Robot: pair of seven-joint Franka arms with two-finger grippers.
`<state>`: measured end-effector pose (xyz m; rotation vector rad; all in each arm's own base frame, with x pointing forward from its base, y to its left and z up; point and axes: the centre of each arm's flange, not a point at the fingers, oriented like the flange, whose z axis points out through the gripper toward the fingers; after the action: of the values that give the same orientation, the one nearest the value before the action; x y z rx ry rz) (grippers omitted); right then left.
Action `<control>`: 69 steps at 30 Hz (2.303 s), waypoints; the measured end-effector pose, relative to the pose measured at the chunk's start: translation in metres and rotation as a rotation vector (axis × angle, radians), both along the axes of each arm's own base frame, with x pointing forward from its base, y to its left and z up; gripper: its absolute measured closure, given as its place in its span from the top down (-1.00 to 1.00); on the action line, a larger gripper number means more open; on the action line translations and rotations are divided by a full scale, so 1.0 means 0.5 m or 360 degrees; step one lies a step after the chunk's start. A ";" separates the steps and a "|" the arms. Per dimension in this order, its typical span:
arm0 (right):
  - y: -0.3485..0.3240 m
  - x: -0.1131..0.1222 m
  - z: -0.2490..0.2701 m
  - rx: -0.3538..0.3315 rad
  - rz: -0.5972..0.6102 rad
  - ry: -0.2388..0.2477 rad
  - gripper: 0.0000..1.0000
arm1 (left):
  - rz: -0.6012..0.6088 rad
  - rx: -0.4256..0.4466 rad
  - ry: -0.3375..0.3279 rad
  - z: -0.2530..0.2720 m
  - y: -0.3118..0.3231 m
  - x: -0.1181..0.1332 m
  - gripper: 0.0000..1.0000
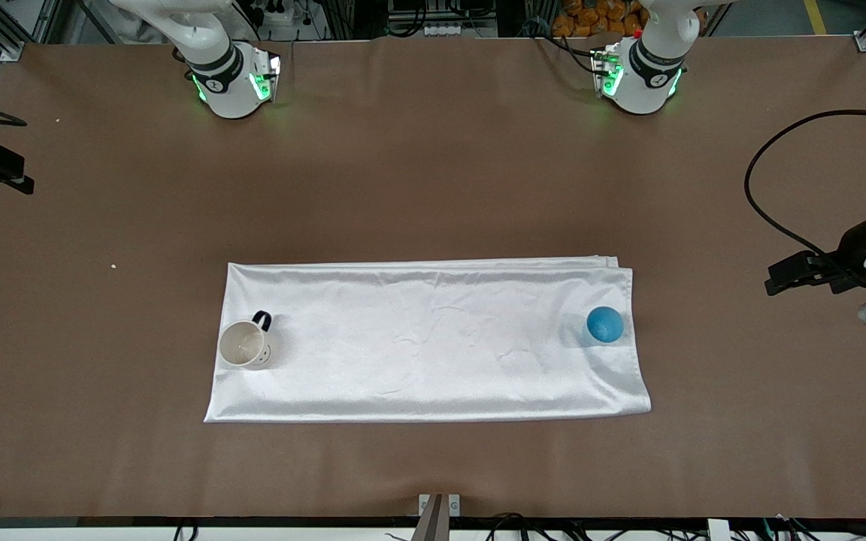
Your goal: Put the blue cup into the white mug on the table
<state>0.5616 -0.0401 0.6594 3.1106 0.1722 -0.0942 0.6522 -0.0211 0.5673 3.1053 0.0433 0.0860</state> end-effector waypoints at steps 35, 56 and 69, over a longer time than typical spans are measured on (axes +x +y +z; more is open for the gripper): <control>0.059 0.041 -0.117 0.0009 0.0075 0.0006 1.00 | 0.0021 0.0005 -0.0026 0.021 0.012 -0.006 1.00; 0.186 0.056 -0.441 0.0078 0.0066 -0.0142 1.00 | 0.0128 0.0001 -0.0028 0.023 0.050 -0.006 1.00; 0.279 0.030 -0.622 0.0140 0.0074 -0.0179 1.00 | 0.0131 -0.0001 -0.0052 0.026 0.051 -0.003 1.00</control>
<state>0.5765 0.0992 0.3482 3.1854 0.2522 0.0919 0.6509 0.0046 0.5802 3.1005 0.1701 0.1394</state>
